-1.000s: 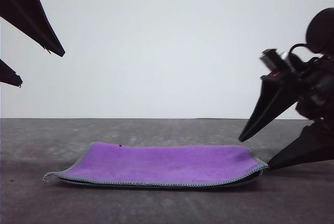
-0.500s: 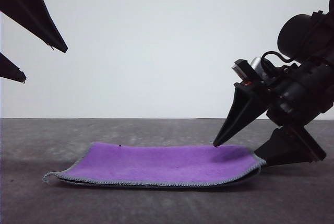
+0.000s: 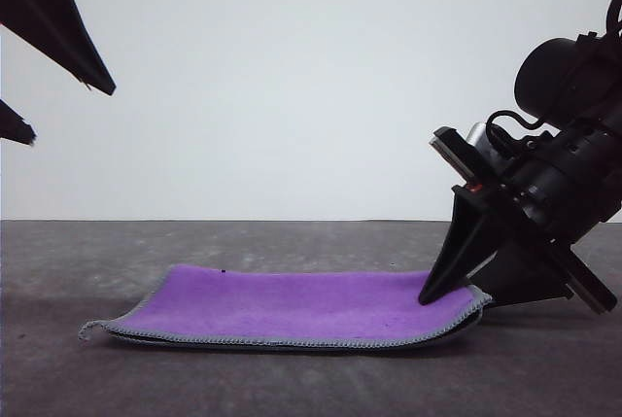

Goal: Fold clothes

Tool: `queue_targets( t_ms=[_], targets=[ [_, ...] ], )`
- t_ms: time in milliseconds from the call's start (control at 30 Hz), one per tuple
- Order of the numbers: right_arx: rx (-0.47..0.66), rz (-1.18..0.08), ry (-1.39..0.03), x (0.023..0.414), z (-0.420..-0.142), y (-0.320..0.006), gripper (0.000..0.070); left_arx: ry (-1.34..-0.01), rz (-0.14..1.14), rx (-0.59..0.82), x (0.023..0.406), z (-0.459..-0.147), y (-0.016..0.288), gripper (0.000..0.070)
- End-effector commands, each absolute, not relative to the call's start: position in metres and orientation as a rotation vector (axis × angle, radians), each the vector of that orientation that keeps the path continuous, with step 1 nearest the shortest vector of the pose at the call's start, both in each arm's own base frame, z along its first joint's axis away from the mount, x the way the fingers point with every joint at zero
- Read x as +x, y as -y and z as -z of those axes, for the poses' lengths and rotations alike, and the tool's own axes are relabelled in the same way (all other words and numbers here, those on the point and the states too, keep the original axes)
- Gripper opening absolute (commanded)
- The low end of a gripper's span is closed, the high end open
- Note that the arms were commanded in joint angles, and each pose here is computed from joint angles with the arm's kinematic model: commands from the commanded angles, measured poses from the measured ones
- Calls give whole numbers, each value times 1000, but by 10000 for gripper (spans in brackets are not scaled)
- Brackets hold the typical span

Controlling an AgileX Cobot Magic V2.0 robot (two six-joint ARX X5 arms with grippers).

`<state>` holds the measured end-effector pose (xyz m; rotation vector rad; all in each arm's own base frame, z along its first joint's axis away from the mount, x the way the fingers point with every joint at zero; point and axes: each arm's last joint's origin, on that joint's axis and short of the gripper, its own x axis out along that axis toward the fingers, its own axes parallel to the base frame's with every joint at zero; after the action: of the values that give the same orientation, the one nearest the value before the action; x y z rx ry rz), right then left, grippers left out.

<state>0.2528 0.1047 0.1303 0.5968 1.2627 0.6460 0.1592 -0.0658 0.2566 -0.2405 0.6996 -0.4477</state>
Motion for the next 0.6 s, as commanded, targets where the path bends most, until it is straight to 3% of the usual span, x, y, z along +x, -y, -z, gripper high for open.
queue_targets(
  t_ms=[0,367,567],
  targets=[
    [607,-627,-1307,252,-124,-106,61,-681,436,-236,159,-259,65,511],
    [574,-626,-1339,266,-148,-116,0,-617,412,-233,150,-267,61,511],
    [447,-659,-1333,268,-170,-142,0,-618,412,-233,150,-267,61,511]
  ],
)
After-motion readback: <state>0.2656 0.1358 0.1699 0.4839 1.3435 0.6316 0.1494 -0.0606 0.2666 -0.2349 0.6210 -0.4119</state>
